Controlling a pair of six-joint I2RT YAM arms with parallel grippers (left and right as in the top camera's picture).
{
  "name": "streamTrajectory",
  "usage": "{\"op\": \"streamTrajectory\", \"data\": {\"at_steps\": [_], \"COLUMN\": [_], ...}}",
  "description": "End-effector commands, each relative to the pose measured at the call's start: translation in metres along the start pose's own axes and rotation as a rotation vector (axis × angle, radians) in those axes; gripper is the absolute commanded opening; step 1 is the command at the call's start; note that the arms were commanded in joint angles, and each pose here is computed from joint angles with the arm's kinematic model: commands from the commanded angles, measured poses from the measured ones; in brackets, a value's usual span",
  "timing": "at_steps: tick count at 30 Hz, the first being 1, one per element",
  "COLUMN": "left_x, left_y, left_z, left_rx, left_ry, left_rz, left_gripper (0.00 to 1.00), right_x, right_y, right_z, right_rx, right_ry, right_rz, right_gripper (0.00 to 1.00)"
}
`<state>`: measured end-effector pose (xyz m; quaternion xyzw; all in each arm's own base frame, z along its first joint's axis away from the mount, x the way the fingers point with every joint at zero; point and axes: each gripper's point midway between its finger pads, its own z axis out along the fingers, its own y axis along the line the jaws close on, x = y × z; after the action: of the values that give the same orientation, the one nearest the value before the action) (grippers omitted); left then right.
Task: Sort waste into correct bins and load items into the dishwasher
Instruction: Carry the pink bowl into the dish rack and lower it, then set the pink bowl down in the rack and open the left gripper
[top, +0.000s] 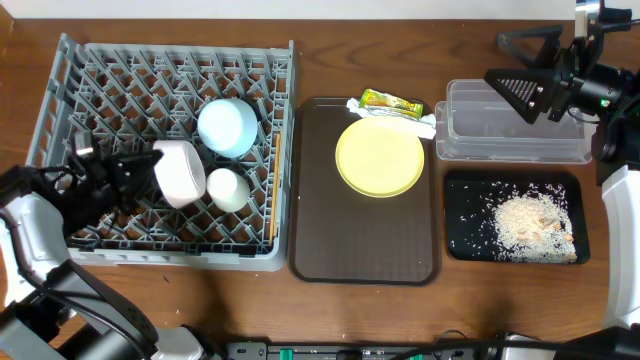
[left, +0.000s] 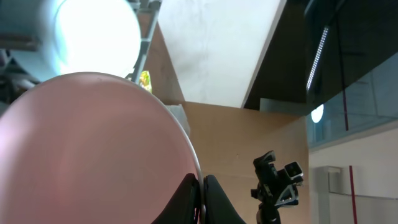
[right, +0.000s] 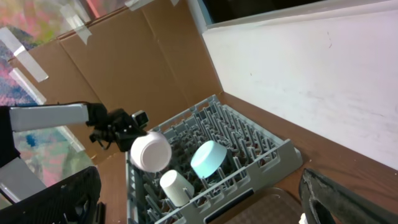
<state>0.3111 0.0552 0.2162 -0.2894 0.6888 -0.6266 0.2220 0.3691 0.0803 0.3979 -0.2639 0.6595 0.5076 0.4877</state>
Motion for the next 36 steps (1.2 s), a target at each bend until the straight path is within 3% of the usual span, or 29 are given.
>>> {"op": "streamTrajectory", "data": {"at_steps": [1,9,18,24,31,36], "left_x": [-0.002,-0.01,-0.014,-0.013,-0.026,-0.027], "left_y": [0.005,0.028,0.031,0.048,0.054,0.067], "left_z": [-0.004,-0.01,-0.012,-0.013,-0.04,-0.049], "left_rx": [-0.01,-0.055,0.008,-0.096,-0.106,-0.174], "left_ry": [-0.018,-0.033,-0.041,-0.037,-0.128,-0.148], "left_rz": [0.025,-0.038,-0.117,-0.109,-0.136,-0.146], "left_gripper": [0.08,0.08,0.08,0.08,0.08,0.17], "right_x": [0.0,0.0,0.0,0.0,0.0,0.0], "right_y": [-0.002,-0.002,-0.001,-0.002,-0.001,-0.002], "right_z": [-0.002,-0.002,-0.002,-0.002,-0.002,-0.002], "right_rx": [0.005,0.005,0.005,0.005,0.005,0.005], "right_ry": [-0.002,-0.002,-0.002,-0.002,-0.002,-0.002], "right_rz": [0.003,0.003,0.003,0.003,0.003,0.003], "right_gripper": [0.99,0.99,0.99,0.99,0.99,0.99]}}
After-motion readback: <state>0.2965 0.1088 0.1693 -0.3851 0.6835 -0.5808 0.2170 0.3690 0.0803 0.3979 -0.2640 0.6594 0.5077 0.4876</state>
